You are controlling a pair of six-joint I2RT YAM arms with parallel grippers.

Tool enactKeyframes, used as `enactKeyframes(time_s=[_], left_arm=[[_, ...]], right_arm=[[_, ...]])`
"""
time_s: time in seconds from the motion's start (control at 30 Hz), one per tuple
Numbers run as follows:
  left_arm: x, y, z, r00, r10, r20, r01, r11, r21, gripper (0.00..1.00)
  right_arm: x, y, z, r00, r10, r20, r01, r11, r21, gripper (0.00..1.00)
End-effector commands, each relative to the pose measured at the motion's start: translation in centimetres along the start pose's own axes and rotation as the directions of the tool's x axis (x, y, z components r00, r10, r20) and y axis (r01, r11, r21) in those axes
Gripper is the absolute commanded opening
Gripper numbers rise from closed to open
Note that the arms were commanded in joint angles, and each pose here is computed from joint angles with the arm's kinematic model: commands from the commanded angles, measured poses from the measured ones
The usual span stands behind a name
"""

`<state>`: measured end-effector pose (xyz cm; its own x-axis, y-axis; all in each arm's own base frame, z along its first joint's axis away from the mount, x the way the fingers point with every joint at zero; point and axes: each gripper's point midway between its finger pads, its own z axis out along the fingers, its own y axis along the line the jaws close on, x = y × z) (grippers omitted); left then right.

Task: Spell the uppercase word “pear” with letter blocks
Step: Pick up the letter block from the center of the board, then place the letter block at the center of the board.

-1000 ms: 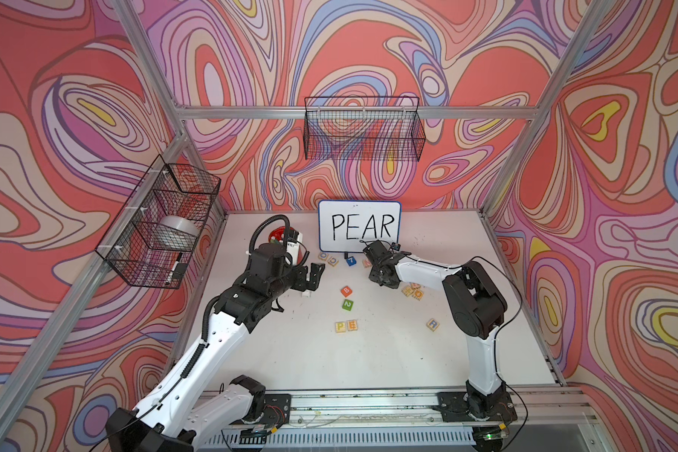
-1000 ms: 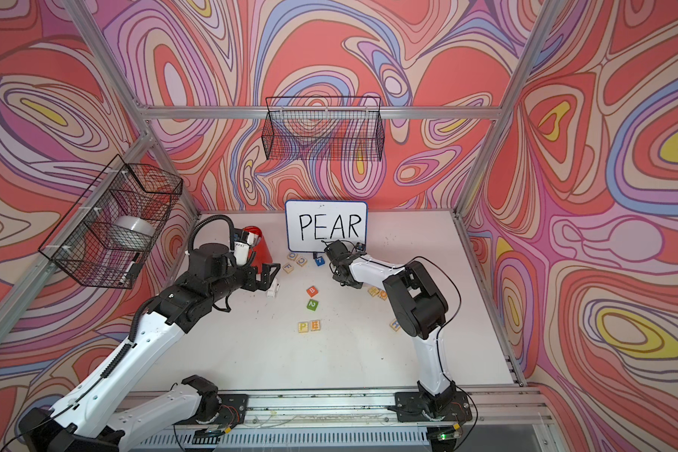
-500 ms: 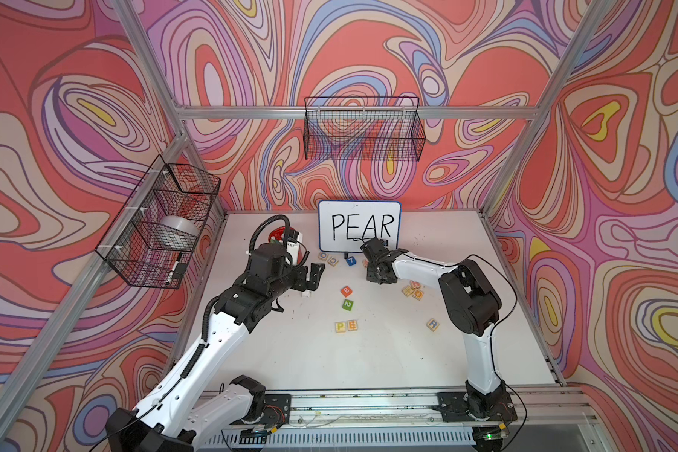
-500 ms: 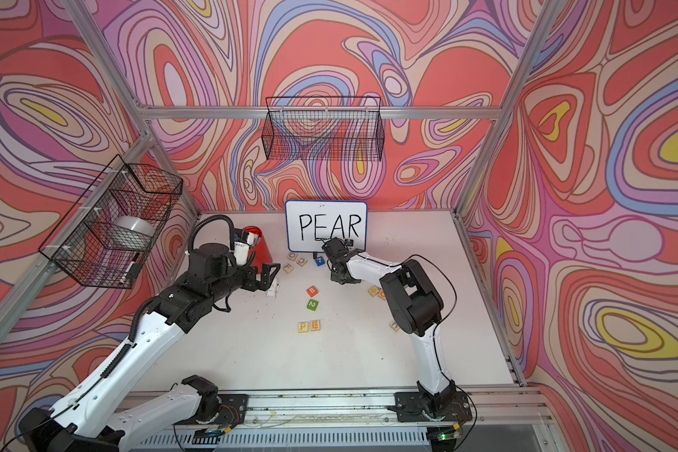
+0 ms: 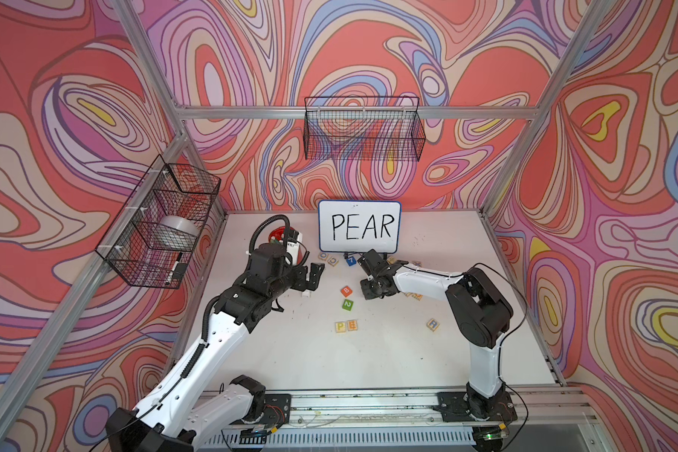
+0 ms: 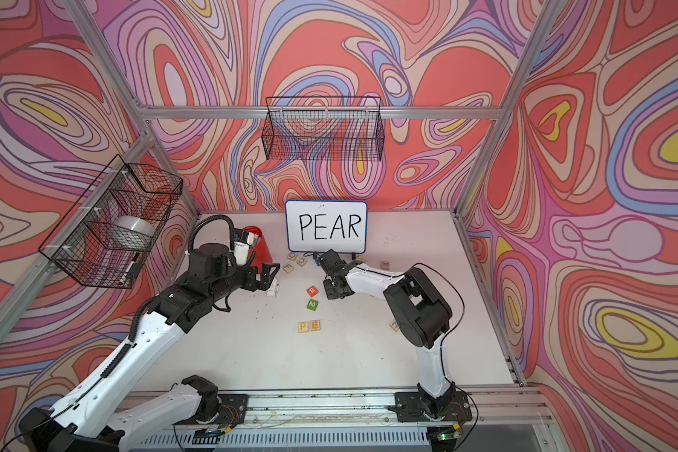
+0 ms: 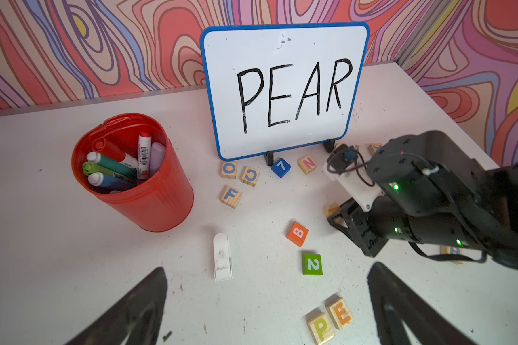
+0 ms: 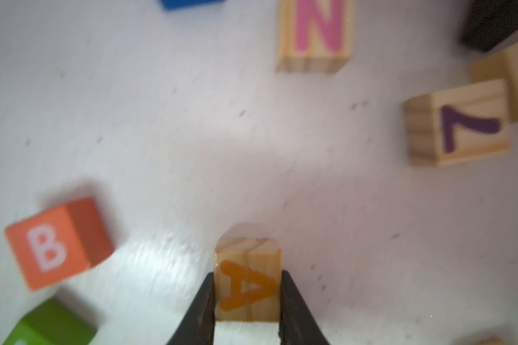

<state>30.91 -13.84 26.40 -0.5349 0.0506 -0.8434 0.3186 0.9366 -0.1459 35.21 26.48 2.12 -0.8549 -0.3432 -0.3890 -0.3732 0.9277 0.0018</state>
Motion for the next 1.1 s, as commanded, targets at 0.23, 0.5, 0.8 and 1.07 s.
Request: enactKeyframes(time_s=[0.23, 0.5, 0.8, 1.07], left_arm=[[-0.9, 0.0, -0.8, 1.0, 0.016, 0.023, -0.016, 1.0, -0.005, 1.0], [-1.1, -0.1, -1.1, 0.999, 0.013, 0.035, -0.013, 1.0, 0.001, 1.0], [-1.1, -0.2, -1.1, 0.999, 0.012, 0.035, -0.012, 1.0, 0.004, 1.0], [-1.1, -0.1, -1.1, 0.999, 0.013, 0.034, -0.013, 1.0, 0.001, 1.0]], right_arm=[[8.3, 5.8, -3.3, 0.948, -0.284, -0.141, 0.273, 0.958, -0.091, 0.32], [10.2, 5.3, -3.6, 0.946, -0.282, -0.162, 0.274, 0.959, -0.067, 0.39], [10.4, 4.1, -4.1, 0.967, -0.206, -0.15, 0.206, 0.978, -0.013, 0.5], [9.8, 3.1, -4.5, 0.991, -0.097, -0.096, 0.102, 0.994, 0.051, 0.49]])
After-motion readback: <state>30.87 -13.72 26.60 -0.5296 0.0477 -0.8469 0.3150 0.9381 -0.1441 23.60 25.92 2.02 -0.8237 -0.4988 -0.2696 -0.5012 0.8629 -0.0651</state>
